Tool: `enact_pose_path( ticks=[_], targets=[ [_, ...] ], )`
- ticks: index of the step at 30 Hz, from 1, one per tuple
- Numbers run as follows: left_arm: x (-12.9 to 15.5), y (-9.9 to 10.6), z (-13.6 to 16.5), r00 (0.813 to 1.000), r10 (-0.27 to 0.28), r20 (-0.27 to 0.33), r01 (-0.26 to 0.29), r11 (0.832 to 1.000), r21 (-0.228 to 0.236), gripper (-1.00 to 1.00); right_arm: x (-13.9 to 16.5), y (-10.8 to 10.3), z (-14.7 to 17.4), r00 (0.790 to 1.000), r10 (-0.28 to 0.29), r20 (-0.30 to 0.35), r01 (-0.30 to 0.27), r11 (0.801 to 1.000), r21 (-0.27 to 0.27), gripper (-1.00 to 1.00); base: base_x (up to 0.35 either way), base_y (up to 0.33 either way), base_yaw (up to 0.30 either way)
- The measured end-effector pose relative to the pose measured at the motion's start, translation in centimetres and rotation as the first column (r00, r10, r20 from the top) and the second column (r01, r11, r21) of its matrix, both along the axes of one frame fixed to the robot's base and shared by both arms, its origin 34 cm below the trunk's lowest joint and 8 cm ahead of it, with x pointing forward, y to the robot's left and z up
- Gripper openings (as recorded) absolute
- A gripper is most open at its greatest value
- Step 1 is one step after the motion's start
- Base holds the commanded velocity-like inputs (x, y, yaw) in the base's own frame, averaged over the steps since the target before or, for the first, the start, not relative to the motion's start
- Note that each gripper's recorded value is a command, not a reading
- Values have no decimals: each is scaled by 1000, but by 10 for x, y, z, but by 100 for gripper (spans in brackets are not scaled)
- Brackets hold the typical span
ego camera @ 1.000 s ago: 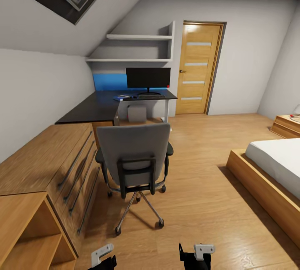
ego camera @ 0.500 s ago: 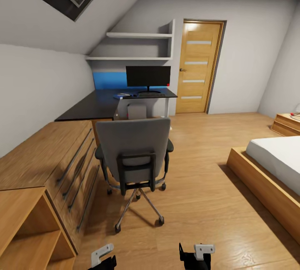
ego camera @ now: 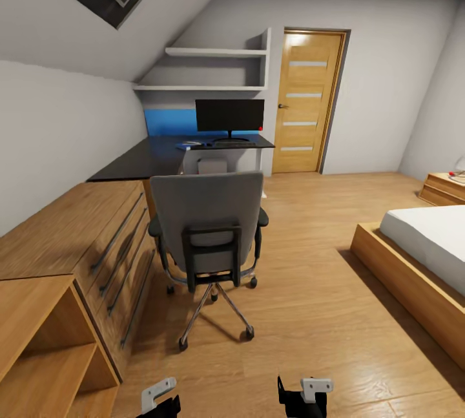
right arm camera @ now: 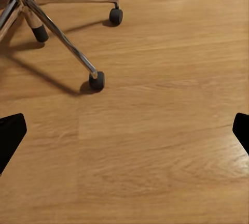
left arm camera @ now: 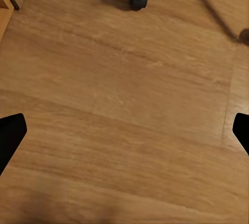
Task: In the bedroom, organize the workspace by keeping the computer under the desk, ensuring the monitor is on the desk, placing the keyboard on the desk next to the monitor, placing the mouse on the desk next to the keyboard, moving the folder from the swivel chair onto the desk next to the mouse, stacking the notebook on top of the folder with the pen on top of the notebook, and positioning the swivel chair next to the desk.
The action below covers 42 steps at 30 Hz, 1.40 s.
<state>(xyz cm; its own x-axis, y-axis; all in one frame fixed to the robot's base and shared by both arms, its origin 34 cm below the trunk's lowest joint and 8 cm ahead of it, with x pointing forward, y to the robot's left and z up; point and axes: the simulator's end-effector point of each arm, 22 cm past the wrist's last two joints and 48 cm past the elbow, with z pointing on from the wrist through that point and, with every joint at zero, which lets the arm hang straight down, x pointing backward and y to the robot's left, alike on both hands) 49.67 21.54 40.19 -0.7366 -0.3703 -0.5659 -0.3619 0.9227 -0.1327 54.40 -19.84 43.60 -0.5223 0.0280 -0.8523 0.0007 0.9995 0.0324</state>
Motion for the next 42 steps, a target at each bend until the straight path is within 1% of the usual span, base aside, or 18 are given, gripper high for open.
enact_pose_path(
  ticks=[15, 17, 18, 19, 20, 21, 22, 26, 27, 31, 32, 35, 38, 40, 42],
  targets=[
    [-5, -2, -31, 1000, -4, 2, 4, 1000, -1, 100, -6, 1, -32, 1000, 2, 0, -2, 1000, 1, 100, -2, 0, 0],
    [-5, -22, -32, 1000, -21, 6, 21, 1000, -22, 100, 1, -1, -29, 1000, -6, 22, 6, 1000, 5, 100, 0, 0, 0],
    [19, -37, -16, 998, -23, 56, 26, 999, -38, 100, 32, 4, -4, 996, -8, 91, 6, 1000, 17, 100, 0, 0, 0],
    [28, -38, -11, 997, -20, 73, 22, 999, -37, 100, 39, 4, 0, 994, -10, 105, 8, 1000, 20, 100, 0, 0, 0],
    [43, -36, -1, 995, -12, 98, 15, 999, -31, 100, 51, 5, 7, 992, -9, 122, 7, 1000, 22, 100, 0, 0, 0],
    [50, -35, 2, 994, -7, 108, 10, 1000, -28, 100, 58, 6, 9, 992, -9, 128, 7, 1000, 22, 100, 0, 0, 0],
    [71, -32, 18, 992, 7, 126, -5, 1000, -11, 100, 83, 7, 22, 991, -5, 130, 3, 1000, 20, 100, 0, 0, 0],
    [93, -31, 28, 991, 5, 134, -5, 1000, -4, 100, 109, 8, 31, 992, 0, 126, -2, 1000, 16, 100, 0, 0, 0],
    [103, -32, 35, 991, 0, 136, 1, 1000, -4, 100, 120, 8, 36, 992, 2, 125, -4, 1000, 14, 100, 0, 0, 0],
    [120, -34, 42, 989, -8, 150, 9, 1000, -4, 100, 140, 10, 45, 991, 6, 132, -8, 1000, 12, 100, 0, 0, 0],
    [130, -34, 49, 987, -10, 162, 11, 1000, -4, 100, 150, 10, 52, 991, 8, 135, -10, 1000, 10, 100, 0, 0, 0],
    [143, -34, 55, 983, -11, 182, 13, 1000, -5, 100, 161, 10, 56, 991, 11, 133, -12, 1000, 7, 100, 0, 0, 0],
    [164, -34, 70, 976, -15, 218, 17, 1000, -7, 100, 172, 11, 60, 992, 16, 128, -17, 1000, 4, 100, 0, 0, 0],
    [168, -35, 70, 975, -19, 220, 22, 1000, -8, 100, 175, 12, 60, 991, 19, 129, -20, 1000, 4, 100, 0, 0, 0],
    [169, -35, 68, 977, -29, 209, 31, 999, -9, 100, 179, 15, 61, 991, 25, 132, -26, 1000, 5, 100, 0, 0, 0]
  ],
)
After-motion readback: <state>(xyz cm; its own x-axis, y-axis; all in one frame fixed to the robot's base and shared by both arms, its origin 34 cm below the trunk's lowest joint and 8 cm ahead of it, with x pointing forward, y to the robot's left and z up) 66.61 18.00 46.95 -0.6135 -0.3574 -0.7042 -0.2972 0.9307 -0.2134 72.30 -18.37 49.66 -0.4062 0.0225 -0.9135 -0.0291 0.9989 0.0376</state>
